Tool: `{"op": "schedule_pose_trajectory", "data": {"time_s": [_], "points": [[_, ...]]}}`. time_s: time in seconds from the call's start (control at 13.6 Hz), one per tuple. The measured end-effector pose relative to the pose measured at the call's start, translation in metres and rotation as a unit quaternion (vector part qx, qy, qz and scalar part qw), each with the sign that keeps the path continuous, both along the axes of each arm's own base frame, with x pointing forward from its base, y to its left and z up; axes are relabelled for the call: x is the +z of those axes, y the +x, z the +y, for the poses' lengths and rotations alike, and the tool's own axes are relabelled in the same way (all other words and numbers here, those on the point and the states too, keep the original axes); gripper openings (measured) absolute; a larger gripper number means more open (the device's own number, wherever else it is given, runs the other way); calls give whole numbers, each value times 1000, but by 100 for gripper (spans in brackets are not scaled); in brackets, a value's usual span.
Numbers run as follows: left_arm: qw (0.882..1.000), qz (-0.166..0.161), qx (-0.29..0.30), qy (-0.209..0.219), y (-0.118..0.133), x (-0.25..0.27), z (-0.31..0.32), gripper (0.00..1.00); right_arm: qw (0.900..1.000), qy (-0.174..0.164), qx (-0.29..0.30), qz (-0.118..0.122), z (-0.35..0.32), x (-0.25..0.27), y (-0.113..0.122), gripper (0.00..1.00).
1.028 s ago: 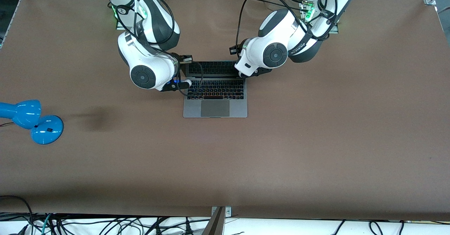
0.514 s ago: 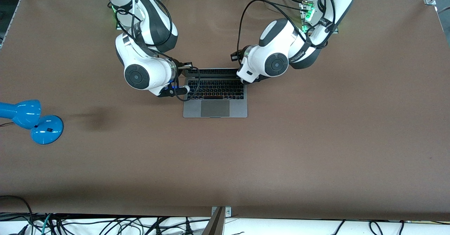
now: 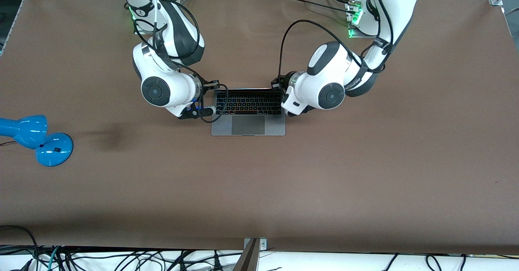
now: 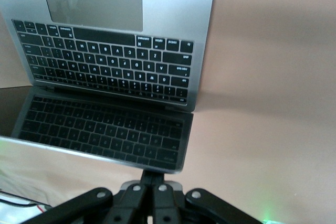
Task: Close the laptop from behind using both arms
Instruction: 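Push the screen down toward the keyboard with both grippers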
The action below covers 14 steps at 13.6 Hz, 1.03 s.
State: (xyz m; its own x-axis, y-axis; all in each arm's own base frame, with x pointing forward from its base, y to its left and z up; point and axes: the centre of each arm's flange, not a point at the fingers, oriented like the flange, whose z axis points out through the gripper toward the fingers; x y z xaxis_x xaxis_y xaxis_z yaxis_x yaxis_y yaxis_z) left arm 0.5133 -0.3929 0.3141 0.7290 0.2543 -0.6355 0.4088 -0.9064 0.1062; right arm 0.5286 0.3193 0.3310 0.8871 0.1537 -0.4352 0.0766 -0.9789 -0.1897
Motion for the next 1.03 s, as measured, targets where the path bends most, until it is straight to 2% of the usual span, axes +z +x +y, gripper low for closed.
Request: {"op": "schedule_pose_trajectory", "data": {"time_s": [0.37,0.66,1.03], "points": [[1000,-18,8,2,27,-9,6,1,1000,8,10,-18,-2,-9,9,1],[999,-50,15,1,37,-11,2,1,1000,11,8,-25,-7,-20,18,1],[998,-65,18,6,44,-27,2,1,999,17,3,-44,-6,-31,30,1]]}}
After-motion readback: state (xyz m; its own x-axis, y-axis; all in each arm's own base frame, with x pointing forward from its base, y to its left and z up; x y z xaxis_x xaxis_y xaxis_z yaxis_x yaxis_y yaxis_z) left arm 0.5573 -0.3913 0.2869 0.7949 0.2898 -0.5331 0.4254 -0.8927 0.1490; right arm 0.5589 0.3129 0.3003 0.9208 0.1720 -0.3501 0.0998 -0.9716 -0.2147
